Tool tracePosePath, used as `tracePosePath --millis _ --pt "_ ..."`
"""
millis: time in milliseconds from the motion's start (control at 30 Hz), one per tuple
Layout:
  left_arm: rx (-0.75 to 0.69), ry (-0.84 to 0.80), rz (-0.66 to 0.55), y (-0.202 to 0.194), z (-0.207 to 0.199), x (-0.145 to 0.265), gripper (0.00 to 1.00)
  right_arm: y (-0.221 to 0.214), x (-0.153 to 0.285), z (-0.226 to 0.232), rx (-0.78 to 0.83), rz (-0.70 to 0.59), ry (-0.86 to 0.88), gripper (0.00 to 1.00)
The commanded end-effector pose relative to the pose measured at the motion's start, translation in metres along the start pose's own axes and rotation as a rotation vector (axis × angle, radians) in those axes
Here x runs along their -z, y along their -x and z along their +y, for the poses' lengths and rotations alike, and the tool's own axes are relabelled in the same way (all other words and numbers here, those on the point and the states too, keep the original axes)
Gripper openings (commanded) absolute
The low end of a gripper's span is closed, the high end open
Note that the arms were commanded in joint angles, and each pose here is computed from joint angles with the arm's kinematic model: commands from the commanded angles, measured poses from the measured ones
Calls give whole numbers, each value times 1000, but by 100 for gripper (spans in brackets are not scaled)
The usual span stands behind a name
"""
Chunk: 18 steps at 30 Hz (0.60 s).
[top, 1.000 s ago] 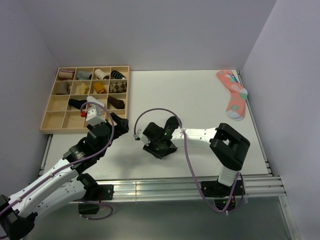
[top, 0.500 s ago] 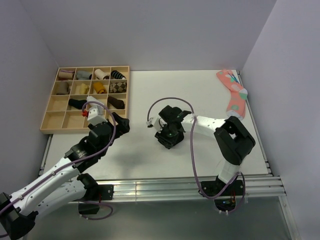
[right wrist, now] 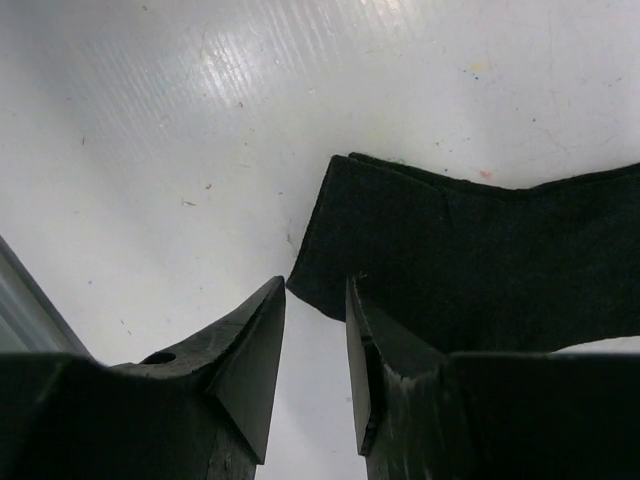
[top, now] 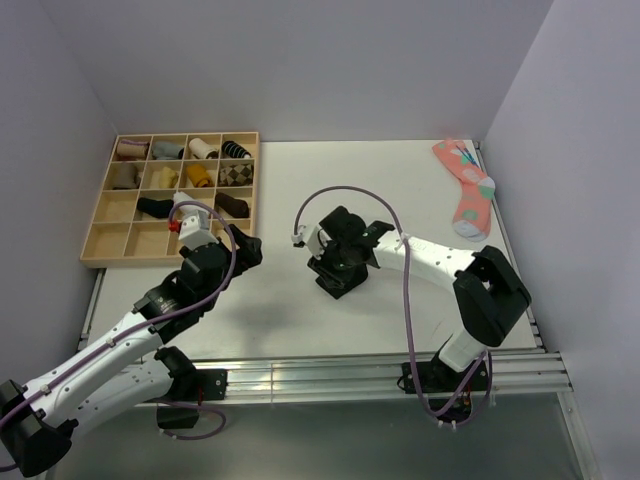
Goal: Roll the socks
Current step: Adjust the sock at the center of the board.
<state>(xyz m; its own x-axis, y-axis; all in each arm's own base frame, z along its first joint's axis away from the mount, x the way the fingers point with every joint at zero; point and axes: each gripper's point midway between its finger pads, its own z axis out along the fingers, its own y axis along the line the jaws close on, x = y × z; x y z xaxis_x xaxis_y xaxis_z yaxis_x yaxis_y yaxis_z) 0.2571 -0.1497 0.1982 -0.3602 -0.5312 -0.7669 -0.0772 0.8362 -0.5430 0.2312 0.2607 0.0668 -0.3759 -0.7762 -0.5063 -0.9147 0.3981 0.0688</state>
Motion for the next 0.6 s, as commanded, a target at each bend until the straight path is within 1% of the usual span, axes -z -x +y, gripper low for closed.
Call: tracePosePath --millis 0,100,233,433,567 --pt "16 -33 -21 7 -9 -1 99 6 -7 -2 -15 -14 -58 37" --pt "14 -34 -20 6 -9 -2 100 -1 -21 -3 -29 27 -96 36" --pt "17 -38 -21 6 -10 -2 99 -7 -29 -13 -51 58 -162 37" --pt "12 -39 -20 4 -9 -3 100 -14 -36 -25 -74 83 -230 42" --pt "8 -39 -20 4 -9 -3 99 -18 -40 -26 -77 96 -231 48"
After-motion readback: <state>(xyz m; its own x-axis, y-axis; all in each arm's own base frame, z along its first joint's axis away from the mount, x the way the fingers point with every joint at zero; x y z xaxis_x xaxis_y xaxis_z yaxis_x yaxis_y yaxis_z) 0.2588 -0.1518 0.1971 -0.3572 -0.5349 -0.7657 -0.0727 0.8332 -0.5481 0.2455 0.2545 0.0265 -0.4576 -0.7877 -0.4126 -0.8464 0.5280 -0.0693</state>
